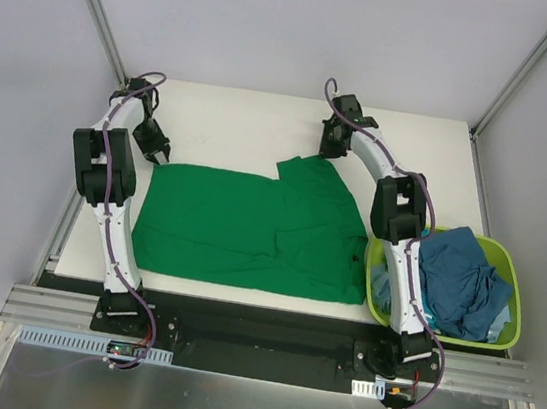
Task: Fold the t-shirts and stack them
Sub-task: Grap the side of the flattened tshirt furthest away from the robot with both arms
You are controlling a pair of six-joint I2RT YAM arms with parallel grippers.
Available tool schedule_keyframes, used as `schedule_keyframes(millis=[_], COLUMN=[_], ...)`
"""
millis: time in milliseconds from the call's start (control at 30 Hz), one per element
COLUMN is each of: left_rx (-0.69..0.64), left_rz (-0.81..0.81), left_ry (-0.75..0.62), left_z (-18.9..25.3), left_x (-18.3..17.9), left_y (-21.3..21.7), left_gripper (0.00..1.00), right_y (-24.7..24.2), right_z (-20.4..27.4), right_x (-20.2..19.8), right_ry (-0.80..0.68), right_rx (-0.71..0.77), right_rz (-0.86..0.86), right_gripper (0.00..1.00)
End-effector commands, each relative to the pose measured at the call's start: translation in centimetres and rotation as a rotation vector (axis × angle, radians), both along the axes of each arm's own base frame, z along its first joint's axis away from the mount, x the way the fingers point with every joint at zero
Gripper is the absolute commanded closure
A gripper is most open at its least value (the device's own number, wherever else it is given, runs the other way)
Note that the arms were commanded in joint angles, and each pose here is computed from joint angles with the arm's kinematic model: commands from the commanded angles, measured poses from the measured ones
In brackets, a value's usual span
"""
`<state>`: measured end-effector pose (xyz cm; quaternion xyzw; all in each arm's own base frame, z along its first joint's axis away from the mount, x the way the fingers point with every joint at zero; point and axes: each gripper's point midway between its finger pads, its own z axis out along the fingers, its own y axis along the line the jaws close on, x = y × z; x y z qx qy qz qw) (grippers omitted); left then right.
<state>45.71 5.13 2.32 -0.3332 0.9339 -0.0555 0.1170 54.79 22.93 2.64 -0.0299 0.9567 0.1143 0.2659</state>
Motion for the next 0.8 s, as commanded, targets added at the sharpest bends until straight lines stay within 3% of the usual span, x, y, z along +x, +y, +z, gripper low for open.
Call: schedule_keyframes(millis=[0,233,467,767], left_rx=[0.136,0.162,0.054,0.052], left_rz=[0.002,0.031,0.001,0.004], left_ry=[-0.006,-0.037,-0.002,0.043], left_z=[4.0,5.6,2.7,-0.1], left_x=[-1.0,-0.9,-0.1,0.6], left_y=[2.2,2.8,1.0,1.2], left_gripper=[0.68,0.62,0.65,0.66], right_y=[-0.5,0.4,0.5,0.8], right_z=[0.8,2.5,1.7,2.0], right_x=[-1.3,-1.2,-1.8,-2.1], right_ry=[0.019,-0.043,-0.017,-0.017], right_rx=[-0.041,-0.025,-0.014,-0.003], right_rz=[0.018,0.081,0.092,0.110], right_gripper=[1.00,1.00,1.00,0.99])
